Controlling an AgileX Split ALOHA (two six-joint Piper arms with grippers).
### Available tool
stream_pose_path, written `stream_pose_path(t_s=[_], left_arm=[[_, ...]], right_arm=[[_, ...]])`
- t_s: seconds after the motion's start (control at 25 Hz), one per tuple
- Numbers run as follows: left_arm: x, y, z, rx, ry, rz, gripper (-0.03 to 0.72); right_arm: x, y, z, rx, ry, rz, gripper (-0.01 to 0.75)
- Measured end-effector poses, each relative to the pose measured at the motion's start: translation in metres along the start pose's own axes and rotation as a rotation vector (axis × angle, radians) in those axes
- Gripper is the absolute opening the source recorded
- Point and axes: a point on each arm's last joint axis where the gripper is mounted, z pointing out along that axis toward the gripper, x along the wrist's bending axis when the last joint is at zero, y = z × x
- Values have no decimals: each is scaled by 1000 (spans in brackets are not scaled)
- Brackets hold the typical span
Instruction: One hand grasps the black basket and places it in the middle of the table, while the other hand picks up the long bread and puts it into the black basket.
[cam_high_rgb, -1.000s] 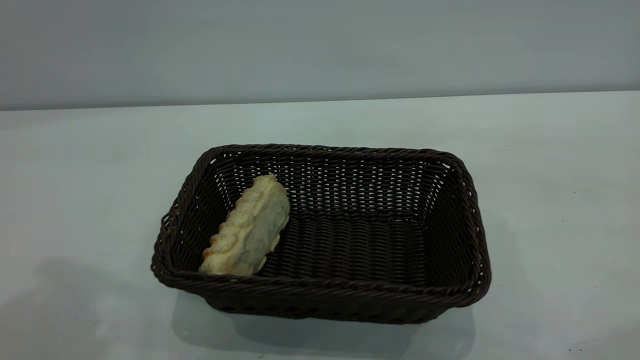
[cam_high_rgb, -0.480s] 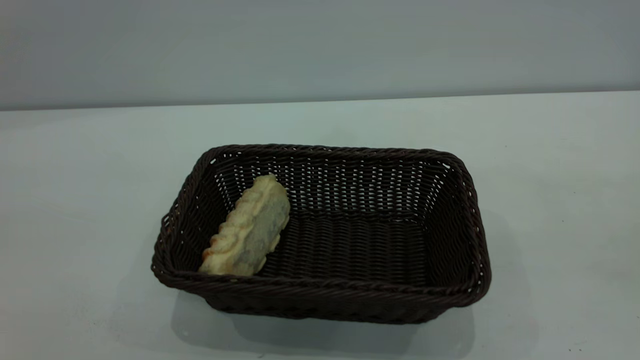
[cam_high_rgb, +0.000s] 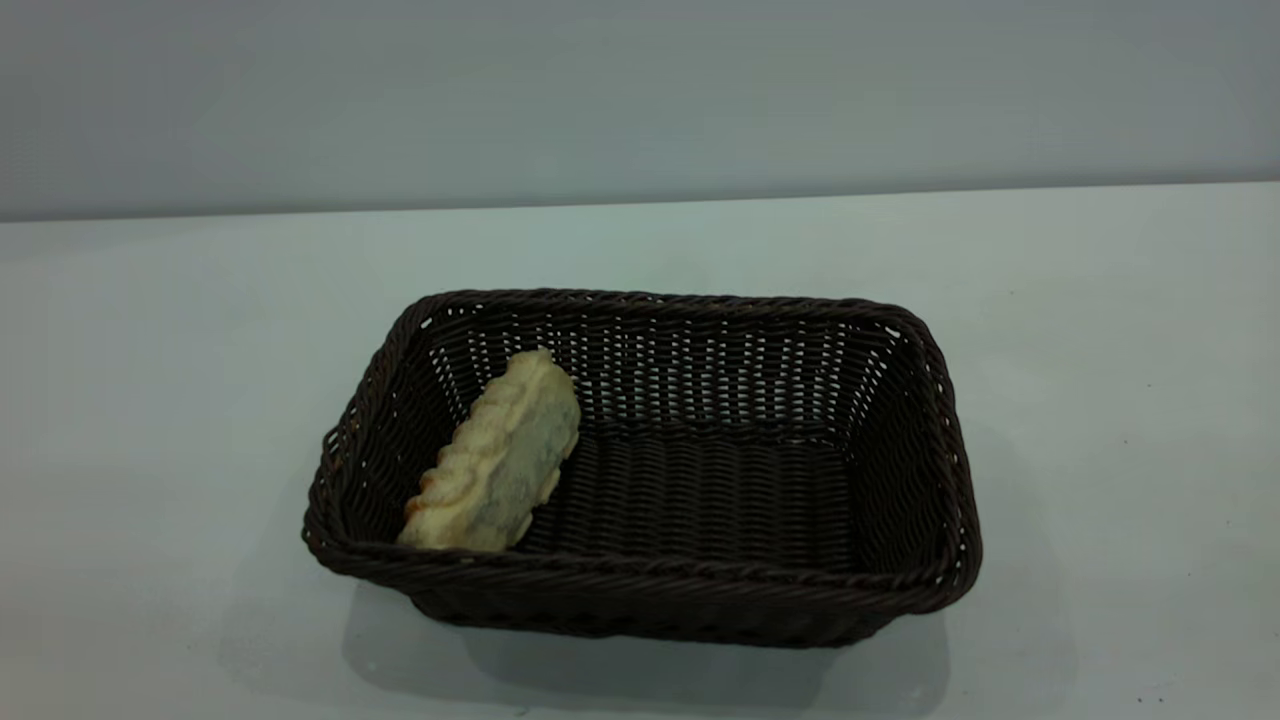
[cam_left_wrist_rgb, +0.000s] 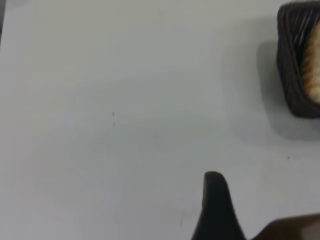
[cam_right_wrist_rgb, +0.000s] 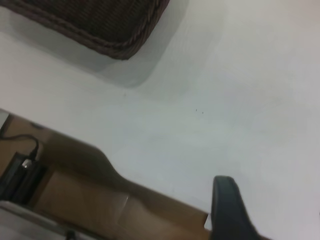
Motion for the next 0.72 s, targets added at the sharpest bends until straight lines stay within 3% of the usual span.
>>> stream_pose_path(t_s=[0.24, 0.72], left_arm=[[2, -15, 0, -35, -4, -7, 554], [-2, -32, 28, 71, 10, 8, 554]], right_arm=[[1, -9, -1, -35, -11, -7, 446], [2, -13, -6, -72, -20, -13, 446]])
